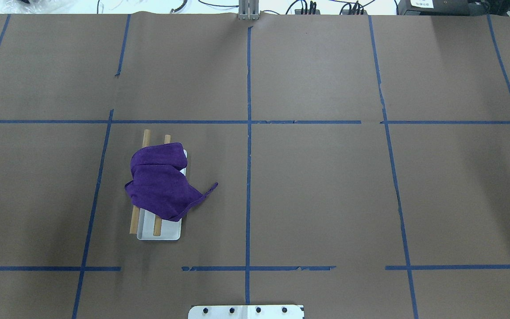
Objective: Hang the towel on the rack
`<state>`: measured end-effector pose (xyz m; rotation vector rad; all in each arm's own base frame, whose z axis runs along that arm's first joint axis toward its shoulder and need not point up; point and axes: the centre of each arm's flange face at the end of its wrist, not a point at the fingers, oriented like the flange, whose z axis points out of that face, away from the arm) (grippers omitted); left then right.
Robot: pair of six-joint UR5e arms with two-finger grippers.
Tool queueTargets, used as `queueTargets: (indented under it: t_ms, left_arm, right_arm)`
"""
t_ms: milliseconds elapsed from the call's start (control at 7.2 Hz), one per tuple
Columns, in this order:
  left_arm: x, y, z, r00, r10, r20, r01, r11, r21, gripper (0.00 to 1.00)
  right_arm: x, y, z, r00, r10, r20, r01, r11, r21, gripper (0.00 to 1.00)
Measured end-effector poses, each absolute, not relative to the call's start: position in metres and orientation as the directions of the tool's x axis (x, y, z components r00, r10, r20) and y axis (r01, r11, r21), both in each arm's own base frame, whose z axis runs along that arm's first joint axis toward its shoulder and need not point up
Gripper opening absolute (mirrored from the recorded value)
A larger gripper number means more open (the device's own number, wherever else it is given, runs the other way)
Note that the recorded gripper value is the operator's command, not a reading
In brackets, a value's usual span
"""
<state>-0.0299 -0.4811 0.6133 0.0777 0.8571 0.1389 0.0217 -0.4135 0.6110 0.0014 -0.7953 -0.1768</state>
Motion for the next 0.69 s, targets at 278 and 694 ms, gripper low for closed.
queueTargets:
  t_ms: [278,694]
  left_arm:
    - [-0.0296,-0.4817,0.6124,0.643,0.166,-0.748,-0.086,0.986,0.144,1.00]
    - [-0.0307,-0.4873,0.6069,0.646,0.200,-0.737,-0.085,0.978,0.191,1.00]
  right_arm:
    - [0.0168,-0.4164,0.6066,0.683,-0.187,0.706,0.167,0.981,0.098,1.00]
    - [0.0168,-0.4185,0.6053,0.700,-0.150,0.698,0.132,0.988,0.080,1.00]
